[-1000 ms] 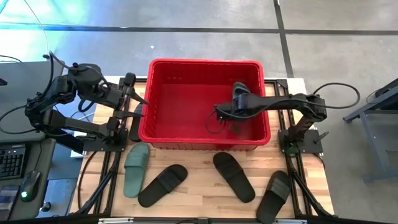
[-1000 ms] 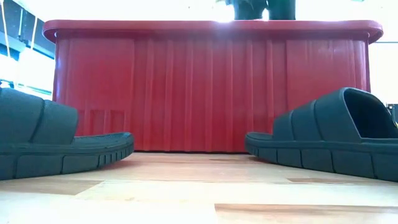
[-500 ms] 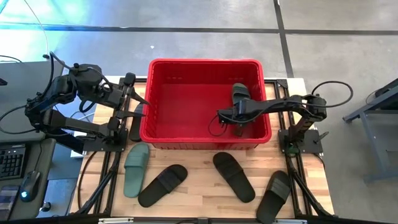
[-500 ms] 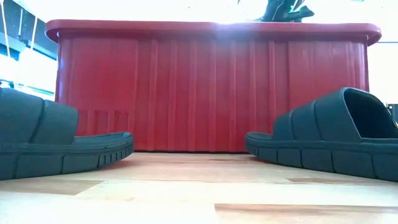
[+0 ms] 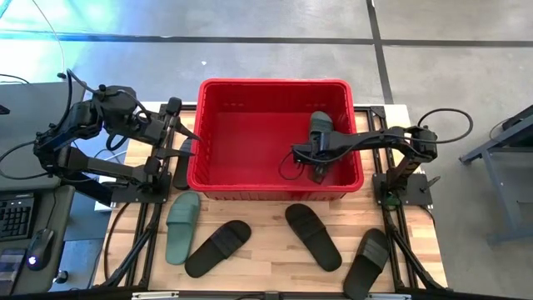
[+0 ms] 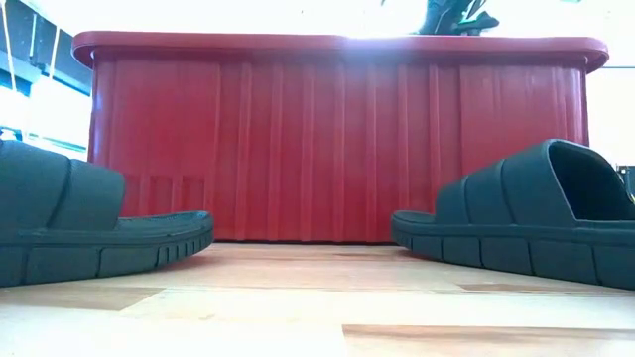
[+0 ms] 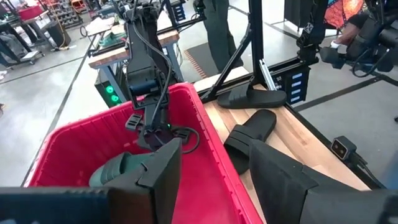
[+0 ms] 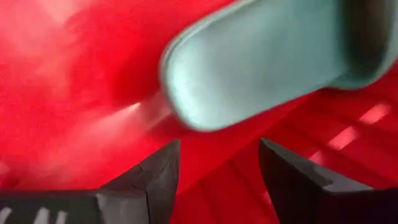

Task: Pick and place slides into bin
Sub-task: Put the green slide into the red container

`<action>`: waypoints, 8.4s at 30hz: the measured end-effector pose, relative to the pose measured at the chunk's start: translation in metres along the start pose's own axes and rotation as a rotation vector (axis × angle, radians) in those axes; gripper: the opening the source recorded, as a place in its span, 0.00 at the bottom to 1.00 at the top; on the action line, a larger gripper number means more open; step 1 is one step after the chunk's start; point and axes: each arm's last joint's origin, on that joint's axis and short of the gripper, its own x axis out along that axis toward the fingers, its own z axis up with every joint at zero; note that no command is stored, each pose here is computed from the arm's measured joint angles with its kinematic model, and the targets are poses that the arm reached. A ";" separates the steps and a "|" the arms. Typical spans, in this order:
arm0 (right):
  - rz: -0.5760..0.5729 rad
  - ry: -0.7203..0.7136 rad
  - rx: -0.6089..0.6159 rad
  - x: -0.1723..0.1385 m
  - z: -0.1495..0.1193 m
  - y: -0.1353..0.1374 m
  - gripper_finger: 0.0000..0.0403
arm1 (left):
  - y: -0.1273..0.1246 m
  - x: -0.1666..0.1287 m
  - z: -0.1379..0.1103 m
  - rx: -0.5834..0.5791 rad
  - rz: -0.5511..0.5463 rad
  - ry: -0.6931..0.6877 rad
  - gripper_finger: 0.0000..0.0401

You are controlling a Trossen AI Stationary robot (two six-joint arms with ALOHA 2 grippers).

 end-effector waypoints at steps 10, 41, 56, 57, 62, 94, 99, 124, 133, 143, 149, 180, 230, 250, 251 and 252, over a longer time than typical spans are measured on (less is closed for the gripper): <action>0.034 -0.176 0.081 -0.041 -0.004 -0.006 0.51 | -0.002 0.013 -0.016 -0.121 -0.072 0.196 0.43; 0.571 -0.904 -0.186 -0.200 0.012 0.025 0.51 | -0.148 0.110 -0.021 -0.022 -0.379 0.683 0.43; 0.633 -0.890 -0.271 -0.209 -0.012 0.055 0.51 | -0.233 0.173 -0.095 0.133 -0.147 1.368 0.43; 0.638 -0.888 -0.273 -0.209 -0.013 0.057 0.51 | -0.236 0.176 -0.099 0.117 -0.120 1.391 0.43; 0.652 -0.886 -0.302 -0.211 -0.020 0.065 0.51 | -0.249 0.196 -0.118 0.065 -0.006 1.473 0.43; 0.591 -0.889 -0.315 -0.212 -0.034 0.077 0.51 | -0.274 0.172 -0.200 -0.060 0.468 1.626 0.43; 0.597 -0.884 -0.301 -0.212 -0.034 0.077 0.51 | -0.270 0.170 -0.210 -0.065 0.495 1.649 0.38; 0.516 -0.920 -0.245 -0.212 -0.033 0.075 0.51 | -0.284 0.182 -0.066 -0.226 0.088 1.313 0.01; 0.648 -0.865 -0.212 -0.214 -0.036 0.079 0.51 | -0.237 0.193 0.007 -0.161 0.164 0.902 0.00; 0.867 -0.805 -0.205 -0.231 -0.074 0.106 0.51 | -0.127 0.204 0.060 0.086 0.336 0.698 0.00; 0.867 -0.756 -0.164 -0.234 -0.108 0.120 0.51 | -0.059 0.208 0.062 0.156 0.573 0.717 0.00; 0.386 -0.712 0.419 -0.200 -0.157 0.098 0.51 | 0.173 0.361 -0.149 -0.269 0.702 1.016 0.01; 0.387 -0.740 0.400 -0.202 -0.156 0.099 0.51 | 0.166 0.395 -0.195 -0.338 0.779 1.075 0.02; 0.413 -0.754 0.416 -0.203 -0.155 0.101 0.51 | 0.166 0.400 -0.190 -0.398 0.809 0.989 0.11; 0.414 -0.754 0.416 -0.203 -0.155 0.101 0.51 | 0.166 0.399 -0.191 -0.399 0.810 0.997 0.10; 0.413 -0.754 0.415 -0.203 -0.155 0.101 0.51 | 0.166 0.399 -0.191 -0.400 0.803 1.001 0.09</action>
